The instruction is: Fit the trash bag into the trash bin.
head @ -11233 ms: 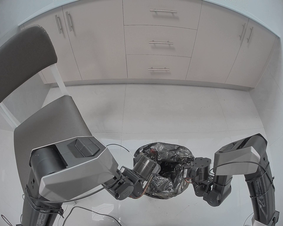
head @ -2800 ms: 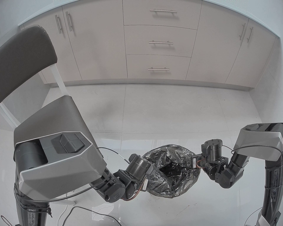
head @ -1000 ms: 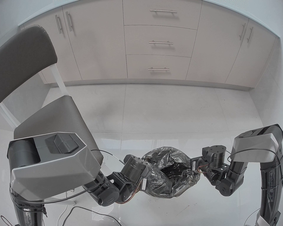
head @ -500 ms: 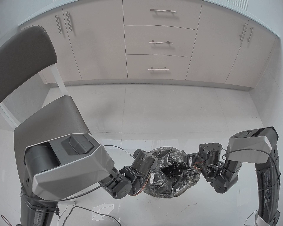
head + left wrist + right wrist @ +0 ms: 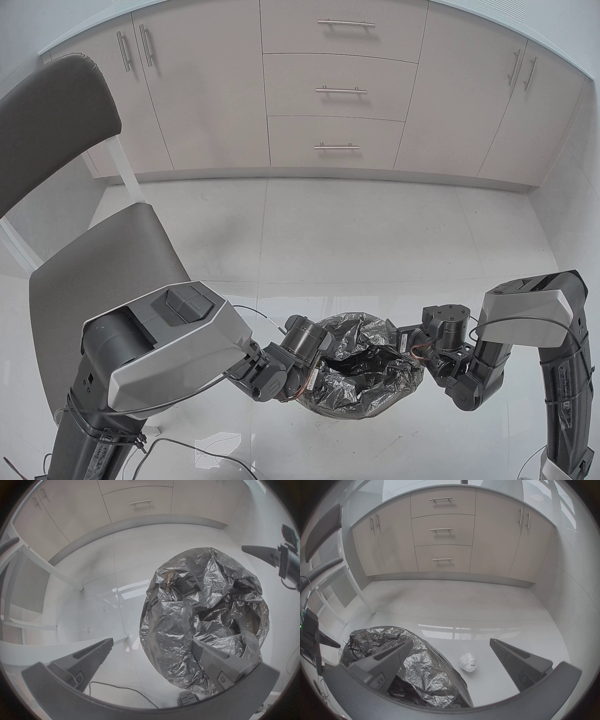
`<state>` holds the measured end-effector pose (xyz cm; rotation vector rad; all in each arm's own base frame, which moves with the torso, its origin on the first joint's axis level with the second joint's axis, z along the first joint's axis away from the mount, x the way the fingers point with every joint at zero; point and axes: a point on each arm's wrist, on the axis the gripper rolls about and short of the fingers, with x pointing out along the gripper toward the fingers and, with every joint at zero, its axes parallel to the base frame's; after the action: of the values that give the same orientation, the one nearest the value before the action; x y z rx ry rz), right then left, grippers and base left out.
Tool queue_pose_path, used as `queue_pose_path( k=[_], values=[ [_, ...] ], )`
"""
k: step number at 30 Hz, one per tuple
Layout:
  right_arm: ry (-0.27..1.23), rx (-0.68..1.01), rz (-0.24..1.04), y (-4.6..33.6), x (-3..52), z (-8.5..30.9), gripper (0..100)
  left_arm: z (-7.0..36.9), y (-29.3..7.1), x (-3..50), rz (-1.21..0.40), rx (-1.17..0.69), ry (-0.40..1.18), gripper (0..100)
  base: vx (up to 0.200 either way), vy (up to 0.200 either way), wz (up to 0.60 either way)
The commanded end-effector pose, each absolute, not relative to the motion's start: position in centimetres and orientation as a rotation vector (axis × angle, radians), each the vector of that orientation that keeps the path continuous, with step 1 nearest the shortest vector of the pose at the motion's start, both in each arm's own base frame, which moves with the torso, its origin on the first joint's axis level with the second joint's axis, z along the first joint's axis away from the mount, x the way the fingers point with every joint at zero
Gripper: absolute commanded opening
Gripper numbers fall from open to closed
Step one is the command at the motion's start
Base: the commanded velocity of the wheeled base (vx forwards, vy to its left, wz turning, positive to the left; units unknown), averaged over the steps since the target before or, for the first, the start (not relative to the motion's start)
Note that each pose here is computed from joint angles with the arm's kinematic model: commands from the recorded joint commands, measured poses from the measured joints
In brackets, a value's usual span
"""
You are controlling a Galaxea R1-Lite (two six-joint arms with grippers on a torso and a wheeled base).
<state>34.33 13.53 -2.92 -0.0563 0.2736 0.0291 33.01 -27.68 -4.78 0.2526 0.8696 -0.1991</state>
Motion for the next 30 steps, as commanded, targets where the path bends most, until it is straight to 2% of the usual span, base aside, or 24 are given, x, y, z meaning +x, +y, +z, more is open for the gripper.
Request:
queue_pose_path(
  k=[1, 5, 14, 22, 30],
  values=[
    [0.276, -0.055, 0.029, 13.5, 34.3, -3.0, 100, -5.7, -27.7, 33.4, -0.192, 0.258, 0.879, 100, 0.000, 0.000, 0.00],
    [0.277, -0.054, 0.029, 13.5, 34.3, -3.0, 100, -5.6, -27.8, 33.6, -0.195, 0.258, 0.874, 100, 0.000, 0.000, 0.00],
    [0.312, -0.073, 0.032, 13.6, 34.5, -3.6, 100, -5.0, -27.8, 33.4, -0.174, 0.312, 0.966, 100, 0.000, 0.000, 0.00],
    [0.418, -0.101, 0.104, 14.2, 35.5, -2.8, 100, -3.8, -28.4, 33.1, -0.172, 0.263, 0.944, 100, 0.000, 0.000, 0.00],
    [0.446, -0.108, 0.085, 14.5, 38.4, -3.2, 100, -3.5, -28.6, 33.0, -0.166, 0.232, 0.935, 100, 0.000, 0.000, 0.00]
  ],
)
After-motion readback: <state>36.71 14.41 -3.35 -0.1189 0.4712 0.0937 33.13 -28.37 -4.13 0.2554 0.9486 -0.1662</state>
